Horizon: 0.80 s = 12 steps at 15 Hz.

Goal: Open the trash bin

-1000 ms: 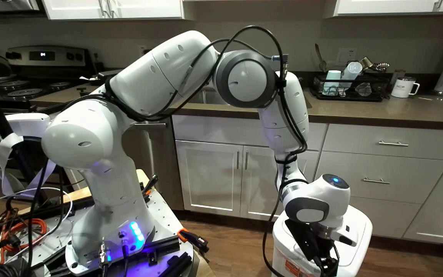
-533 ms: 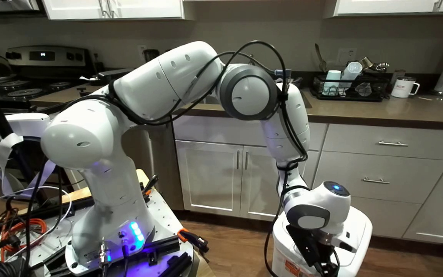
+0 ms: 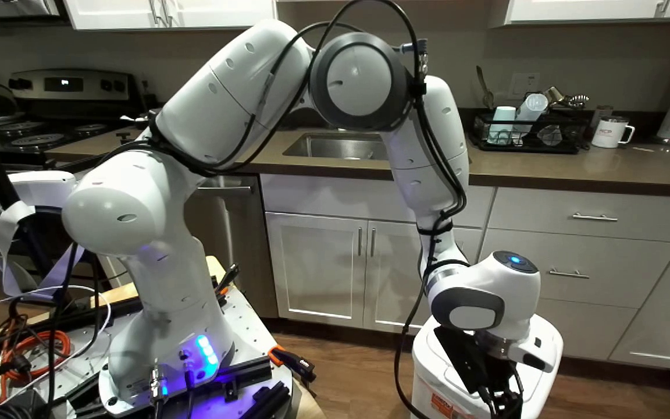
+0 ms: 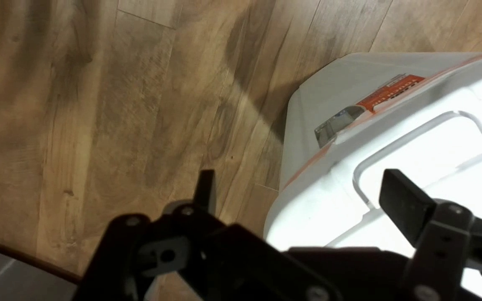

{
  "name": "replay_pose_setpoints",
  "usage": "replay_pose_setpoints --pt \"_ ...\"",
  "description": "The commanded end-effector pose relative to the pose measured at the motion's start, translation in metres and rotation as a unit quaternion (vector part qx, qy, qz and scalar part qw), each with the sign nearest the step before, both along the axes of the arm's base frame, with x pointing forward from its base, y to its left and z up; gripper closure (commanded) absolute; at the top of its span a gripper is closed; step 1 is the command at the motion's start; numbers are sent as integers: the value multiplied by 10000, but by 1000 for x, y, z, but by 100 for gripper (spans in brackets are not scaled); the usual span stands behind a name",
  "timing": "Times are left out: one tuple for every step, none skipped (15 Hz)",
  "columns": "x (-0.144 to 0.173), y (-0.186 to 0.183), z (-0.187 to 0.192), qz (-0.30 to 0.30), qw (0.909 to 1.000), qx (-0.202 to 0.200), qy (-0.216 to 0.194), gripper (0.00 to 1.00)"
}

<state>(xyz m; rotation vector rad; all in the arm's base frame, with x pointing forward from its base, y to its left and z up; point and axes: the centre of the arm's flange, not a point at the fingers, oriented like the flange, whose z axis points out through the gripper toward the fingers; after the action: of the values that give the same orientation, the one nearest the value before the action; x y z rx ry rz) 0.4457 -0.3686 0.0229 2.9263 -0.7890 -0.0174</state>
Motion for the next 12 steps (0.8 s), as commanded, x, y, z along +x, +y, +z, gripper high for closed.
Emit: replay_pose_setpoints --pt "-15 6 17 41 9999 87 -123 0" --pt "-16 5 14 65 9997 153 -192 0" --pt "-15 3 10 65 9994 229 -246 0" --pt "-12 2 7 55 9991 299 -284 0" --pt "-10 2 2 78 9988 377 -313 0" --pt "-8 2 -1 74 9985 427 -333 0" --pt "-7 1 -4 73 9982 483 -347 0" --pt "-6 2 -6 58 9980 514 -365 0" --pt "-4 2 -9 61 9978 534 -394 0" --pt "-2 2 -11 53 9975 560 -419 0" --pt "2 3 -15 54 9974 577 -423 0" --pt "5 4 -18 67 9974 590 -419 0"
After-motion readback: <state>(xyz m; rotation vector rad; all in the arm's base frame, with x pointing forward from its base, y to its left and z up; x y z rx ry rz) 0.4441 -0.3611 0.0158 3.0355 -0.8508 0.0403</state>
